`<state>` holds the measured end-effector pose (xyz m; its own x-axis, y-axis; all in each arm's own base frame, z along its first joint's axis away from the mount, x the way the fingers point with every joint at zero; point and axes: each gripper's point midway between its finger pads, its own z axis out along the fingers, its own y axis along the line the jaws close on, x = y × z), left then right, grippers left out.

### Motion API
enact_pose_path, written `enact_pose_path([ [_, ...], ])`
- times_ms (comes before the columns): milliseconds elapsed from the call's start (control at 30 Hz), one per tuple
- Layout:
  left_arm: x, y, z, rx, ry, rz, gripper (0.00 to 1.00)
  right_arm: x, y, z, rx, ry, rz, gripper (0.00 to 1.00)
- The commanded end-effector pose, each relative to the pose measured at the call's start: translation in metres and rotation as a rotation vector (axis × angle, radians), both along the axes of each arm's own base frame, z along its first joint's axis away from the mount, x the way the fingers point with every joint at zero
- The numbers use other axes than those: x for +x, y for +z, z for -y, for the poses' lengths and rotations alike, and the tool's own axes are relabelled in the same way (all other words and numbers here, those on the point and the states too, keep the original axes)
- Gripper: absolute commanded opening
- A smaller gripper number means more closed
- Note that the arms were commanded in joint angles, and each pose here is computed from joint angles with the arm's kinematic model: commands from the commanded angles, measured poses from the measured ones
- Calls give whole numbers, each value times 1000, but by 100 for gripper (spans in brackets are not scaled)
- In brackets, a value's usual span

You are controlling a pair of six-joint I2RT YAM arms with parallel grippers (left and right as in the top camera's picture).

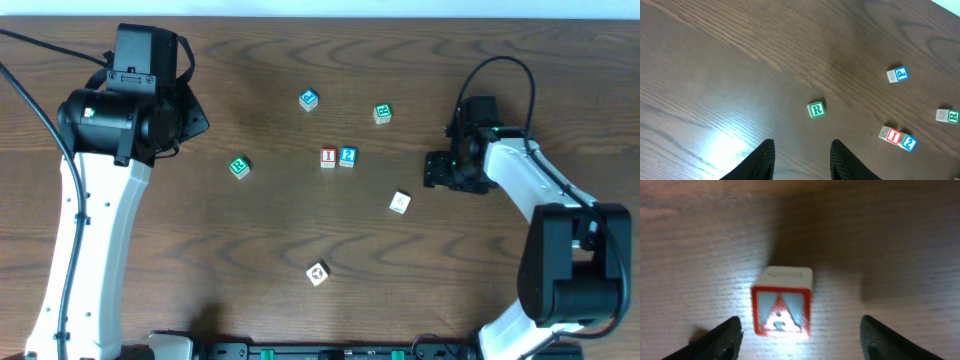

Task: Spell out Ai2
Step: 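Retract the left arm and move the right gripper toward the red 'A' block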

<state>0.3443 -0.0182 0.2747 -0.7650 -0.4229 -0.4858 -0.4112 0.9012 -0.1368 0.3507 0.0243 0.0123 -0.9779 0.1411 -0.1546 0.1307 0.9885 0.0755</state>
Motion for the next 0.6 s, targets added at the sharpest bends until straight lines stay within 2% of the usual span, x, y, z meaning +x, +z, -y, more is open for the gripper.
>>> enact_pose_path([
  [0, 1, -6, -3, 22, -10, -18, 39, 12, 5, -10, -9, 20, 43, 70],
  [67, 1, -6, -6, 36, -2, -16, 40, 17, 7, -15, -9, 34, 68, 63],
  [233, 1, -5, -10, 61, 11, -15, 41, 22, 5, -22, -27, 39, 84, 54],
  [433, 1, -5, -10, 61, 11, -15, 42, 19, 4, -18, -59, 36, 73, 52],
  [533, 1, -5, -10, 61, 11, -14, 42, 18, 4, -17, -63, 35, 70, 45],
  [567, 1, -5, -10, 60, 11, -14, 42, 17, 4, -17, -64, 35, 68, 40],
])
